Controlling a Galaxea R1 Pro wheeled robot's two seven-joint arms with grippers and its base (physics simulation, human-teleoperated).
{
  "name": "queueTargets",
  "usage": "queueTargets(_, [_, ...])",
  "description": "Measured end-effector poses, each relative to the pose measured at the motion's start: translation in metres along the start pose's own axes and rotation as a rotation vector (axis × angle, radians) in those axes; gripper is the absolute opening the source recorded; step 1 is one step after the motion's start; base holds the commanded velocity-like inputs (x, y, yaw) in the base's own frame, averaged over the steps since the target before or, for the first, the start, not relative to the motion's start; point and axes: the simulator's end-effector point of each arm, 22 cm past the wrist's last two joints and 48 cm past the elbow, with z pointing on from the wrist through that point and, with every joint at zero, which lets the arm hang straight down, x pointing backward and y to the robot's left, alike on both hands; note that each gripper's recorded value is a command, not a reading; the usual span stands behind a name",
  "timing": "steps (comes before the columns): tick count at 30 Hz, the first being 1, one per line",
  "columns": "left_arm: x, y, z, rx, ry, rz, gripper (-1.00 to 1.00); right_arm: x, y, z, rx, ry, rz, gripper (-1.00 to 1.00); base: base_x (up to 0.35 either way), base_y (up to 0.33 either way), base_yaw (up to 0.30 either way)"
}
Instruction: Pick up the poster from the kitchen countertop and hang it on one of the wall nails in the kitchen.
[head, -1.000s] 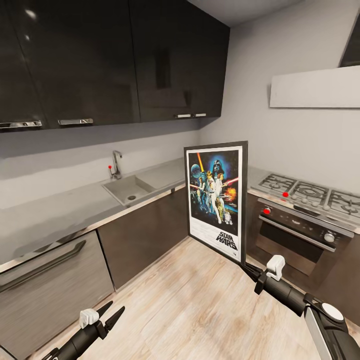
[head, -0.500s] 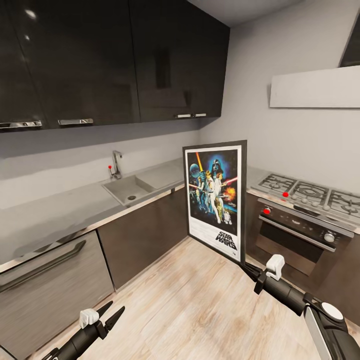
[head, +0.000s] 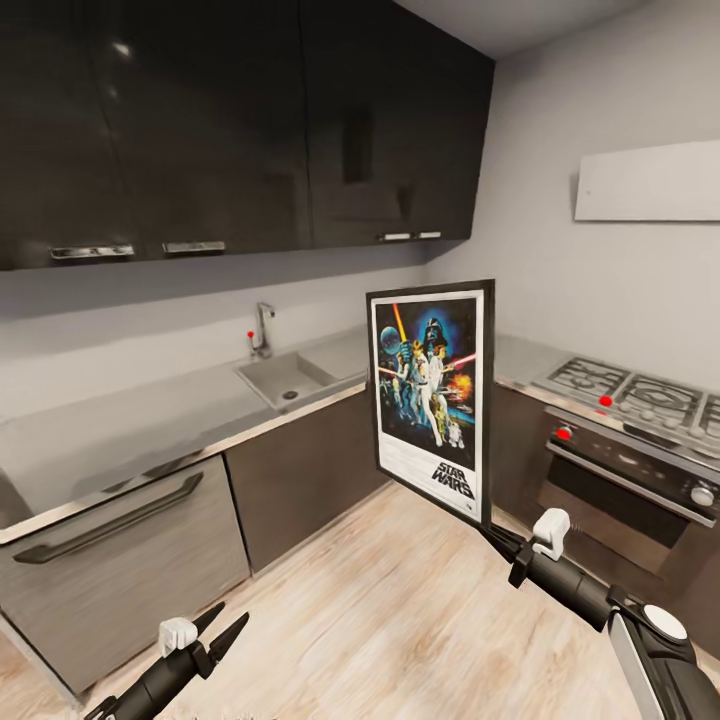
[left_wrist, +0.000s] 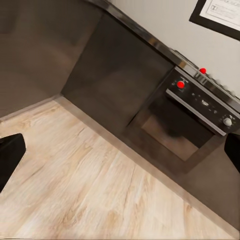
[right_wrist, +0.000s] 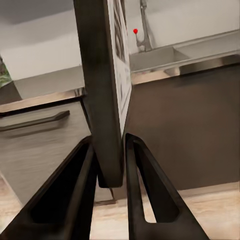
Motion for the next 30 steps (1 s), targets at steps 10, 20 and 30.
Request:
queueTargets(10, [-0.0022,-0.0003,0.0000,0.000,-0.003,0.004,1.00,-0.0025,0.0004,-0.0005,0.000,-0.004,-0.003,-1.00,-0.211,0.181,0.089])
queueTargets(20, [-0.0031,-0.0006,-0.0003,0.000,-0.005,0.005,1.00,-0.0033,0.0019,0.0000,-0.003,-0.005,-0.005,-1.00,-0.156,0.114,0.176])
queueTargets(30, [-0.0048,-0.0014,-0.0001,0.002,-0.008,0.008,1.00,-0.0046,0.0031,0.0003,-0.005,-0.006,-0.008,-1.00,-0.029,0.133,0.272])
